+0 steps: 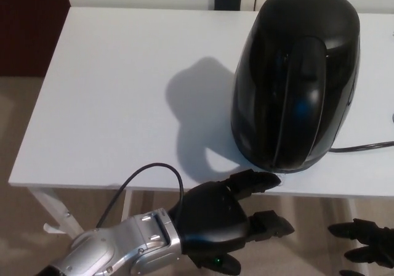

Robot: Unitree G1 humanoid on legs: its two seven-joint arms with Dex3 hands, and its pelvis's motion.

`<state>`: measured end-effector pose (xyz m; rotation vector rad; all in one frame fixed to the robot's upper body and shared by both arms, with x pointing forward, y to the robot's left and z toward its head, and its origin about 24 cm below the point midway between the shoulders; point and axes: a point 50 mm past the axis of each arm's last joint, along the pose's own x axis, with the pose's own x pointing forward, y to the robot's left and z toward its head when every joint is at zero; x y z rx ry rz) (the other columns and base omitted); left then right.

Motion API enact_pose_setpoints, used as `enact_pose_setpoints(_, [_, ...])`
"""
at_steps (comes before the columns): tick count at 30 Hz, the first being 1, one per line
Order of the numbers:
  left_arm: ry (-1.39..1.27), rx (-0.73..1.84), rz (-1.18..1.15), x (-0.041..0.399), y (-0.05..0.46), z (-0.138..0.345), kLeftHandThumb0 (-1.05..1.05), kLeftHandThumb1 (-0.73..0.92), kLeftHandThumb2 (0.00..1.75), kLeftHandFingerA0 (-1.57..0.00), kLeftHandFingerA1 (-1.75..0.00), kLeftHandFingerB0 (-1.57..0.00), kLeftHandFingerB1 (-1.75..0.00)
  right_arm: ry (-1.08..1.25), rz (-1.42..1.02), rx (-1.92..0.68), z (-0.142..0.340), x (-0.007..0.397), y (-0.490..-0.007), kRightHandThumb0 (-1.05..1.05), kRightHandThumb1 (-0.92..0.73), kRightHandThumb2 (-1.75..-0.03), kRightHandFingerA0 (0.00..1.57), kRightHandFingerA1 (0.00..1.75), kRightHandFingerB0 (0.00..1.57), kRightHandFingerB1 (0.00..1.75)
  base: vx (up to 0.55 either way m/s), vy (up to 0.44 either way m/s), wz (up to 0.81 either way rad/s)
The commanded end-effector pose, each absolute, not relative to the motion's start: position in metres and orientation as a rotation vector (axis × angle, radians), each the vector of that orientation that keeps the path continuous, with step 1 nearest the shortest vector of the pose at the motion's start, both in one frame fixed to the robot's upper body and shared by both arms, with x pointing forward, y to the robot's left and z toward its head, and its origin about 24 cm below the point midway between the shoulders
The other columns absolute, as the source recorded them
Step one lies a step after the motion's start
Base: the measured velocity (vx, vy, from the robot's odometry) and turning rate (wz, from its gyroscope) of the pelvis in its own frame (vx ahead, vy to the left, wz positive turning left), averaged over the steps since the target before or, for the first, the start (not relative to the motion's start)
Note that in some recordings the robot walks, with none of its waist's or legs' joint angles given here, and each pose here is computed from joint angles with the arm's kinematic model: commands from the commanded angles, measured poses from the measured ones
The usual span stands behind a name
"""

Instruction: The robot walk towards a table in front and click the button on the base of the boilling pot using its left middle finger

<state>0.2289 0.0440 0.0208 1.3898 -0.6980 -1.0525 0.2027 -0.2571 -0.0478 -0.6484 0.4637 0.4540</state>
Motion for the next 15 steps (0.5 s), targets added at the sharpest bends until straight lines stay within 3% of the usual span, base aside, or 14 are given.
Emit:
enact_pose_setpoints(1, [-0.564, 1.497, -1.090, 0.236, 0.051, 0.009, -0.66, 0.58, 0.84, -0.19, -0.41, -0.14, -0.38, 0.439, 0.471, -0.706, -0.041, 0.206, -0.262, -0.53, -0.64, -0.60, 0.33, 0.34, 0.49, 0.36, 0.00, 0.000, 0.00])
enact_pose_setpoints(5, [-0.549, 1.518, -1.107, 0.237, 0.052, 0.008, -0.68, 0.59, 0.85, -0.20, -0.42, -0.13, -0.39, 0.415, 0.483, -0.708, -0.041, 0.207, -0.264, -0.55, -0.65, -0.60, 0.40, 0.35, 0.58, 0.38, 0.00, 0.000, 0.00])
enact_pose_setpoints(10, [-0.573, 1.495, -1.103, 0.233, 0.053, 0.010, -0.67, 0.57, 0.84, -0.21, -0.42, -0.15, -0.39, 0.406, 0.478, -0.679, -0.042, 0.207, -0.264, -0.56, -0.63, -0.61, 0.41, 0.37, 0.57, 0.38, 0.00, 0.000, 0.00])
enact_pose_setpoints(11, [-0.616, 1.463, -1.086, 0.229, 0.053, 0.012, -0.62, 0.67, 0.61, -0.30, -0.32, -0.23, -0.28, 0.415, 0.466, -0.675, -0.043, 0.206, -0.264, -0.55, -0.62, -0.59, 0.37, 0.36, 0.58, 0.38, 0.00, 0.000, 0.00])
enact_pose_setpoints(13, [-0.628, 1.460, -1.088, 0.227, 0.054, 0.014, -0.63, 0.69, 0.60, -0.29, -0.31, -0.23, -0.28, 0.441, 0.454, -0.680, -0.045, 0.205, -0.265, -0.56, -0.62, -0.59, 0.35, 0.35, 0.52, 0.37, 0.00, 0.000, 0.00])
enact_pose_setpoints(14, [-0.638, 1.461, -1.089, 0.225, 0.054, 0.016, -0.67, 0.57, 0.84, -0.21, -0.42, -0.16, -0.39, 0.469, 0.450, -0.697, -0.046, 0.206, -0.266, -0.57, -0.62, -0.59, 0.34, 0.35, 0.51, 0.37, 0.00, 0.000, 0.00])
enact_pose_setpoints(15, [-0.650, 1.450, -1.094, 0.222, 0.055, 0.019, -0.66, 0.57, 0.84, -0.19, -0.42, -0.14, -0.39, 0.477, 0.450, -0.684, -0.047, 0.207, -0.265, -0.70, -0.52, -0.89, 0.31, 0.51, 0.24, 0.44, 0.00, 0.000, 0.00])
